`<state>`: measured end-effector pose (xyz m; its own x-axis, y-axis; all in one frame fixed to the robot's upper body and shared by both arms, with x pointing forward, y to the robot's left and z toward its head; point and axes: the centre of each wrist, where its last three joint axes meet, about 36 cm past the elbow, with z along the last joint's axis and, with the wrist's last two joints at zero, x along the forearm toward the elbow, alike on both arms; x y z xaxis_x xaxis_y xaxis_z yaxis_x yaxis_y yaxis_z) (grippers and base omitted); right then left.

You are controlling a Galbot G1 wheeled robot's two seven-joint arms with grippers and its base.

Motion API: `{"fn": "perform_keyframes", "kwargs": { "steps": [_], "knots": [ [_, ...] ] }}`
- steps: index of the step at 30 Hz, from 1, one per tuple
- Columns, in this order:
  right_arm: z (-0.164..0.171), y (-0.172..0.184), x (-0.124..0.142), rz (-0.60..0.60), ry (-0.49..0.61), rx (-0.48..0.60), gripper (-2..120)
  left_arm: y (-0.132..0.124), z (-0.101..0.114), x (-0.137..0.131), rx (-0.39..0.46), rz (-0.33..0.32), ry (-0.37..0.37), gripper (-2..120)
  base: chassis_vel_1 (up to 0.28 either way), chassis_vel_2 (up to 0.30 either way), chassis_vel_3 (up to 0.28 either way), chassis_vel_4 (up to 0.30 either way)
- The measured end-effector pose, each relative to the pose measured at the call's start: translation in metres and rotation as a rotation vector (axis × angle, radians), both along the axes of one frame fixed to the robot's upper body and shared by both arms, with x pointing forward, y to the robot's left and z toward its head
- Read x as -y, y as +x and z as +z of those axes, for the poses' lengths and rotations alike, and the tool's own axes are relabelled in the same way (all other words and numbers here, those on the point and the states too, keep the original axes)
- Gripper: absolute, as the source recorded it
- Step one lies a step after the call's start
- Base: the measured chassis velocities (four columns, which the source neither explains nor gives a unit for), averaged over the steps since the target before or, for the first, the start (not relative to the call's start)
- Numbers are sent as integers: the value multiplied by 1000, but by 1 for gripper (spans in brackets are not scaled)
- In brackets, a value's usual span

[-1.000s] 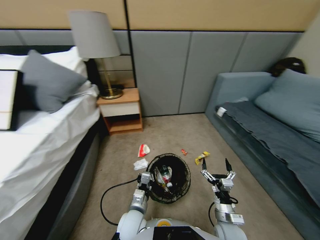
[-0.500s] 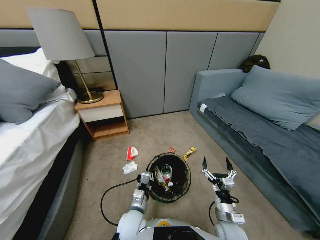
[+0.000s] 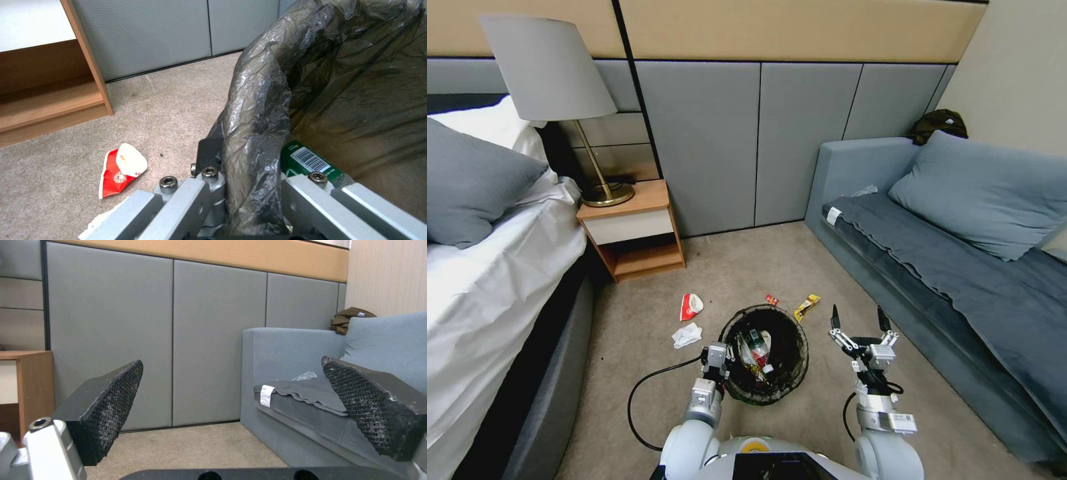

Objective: Pick up the trash bin, then pick up the garbage from the floor and place it into the trash bin.

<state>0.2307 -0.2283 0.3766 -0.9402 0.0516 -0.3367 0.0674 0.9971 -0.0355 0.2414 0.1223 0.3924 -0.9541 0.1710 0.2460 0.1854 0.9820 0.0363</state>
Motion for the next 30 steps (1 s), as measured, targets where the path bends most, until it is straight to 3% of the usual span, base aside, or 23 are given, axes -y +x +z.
{"fn": "perform_keyframes", "kwargs": {
  "steps": [20,30],
  "knots": [
    [-2,0,-1,10,0,19,100,-1,2,-1,2,5,1,1,0,0,0,0],
    [-4,-1,0,13,-3,22,100,-1,2,-1,2,4,2,1,-151,135,133,-156]
  ]
}}
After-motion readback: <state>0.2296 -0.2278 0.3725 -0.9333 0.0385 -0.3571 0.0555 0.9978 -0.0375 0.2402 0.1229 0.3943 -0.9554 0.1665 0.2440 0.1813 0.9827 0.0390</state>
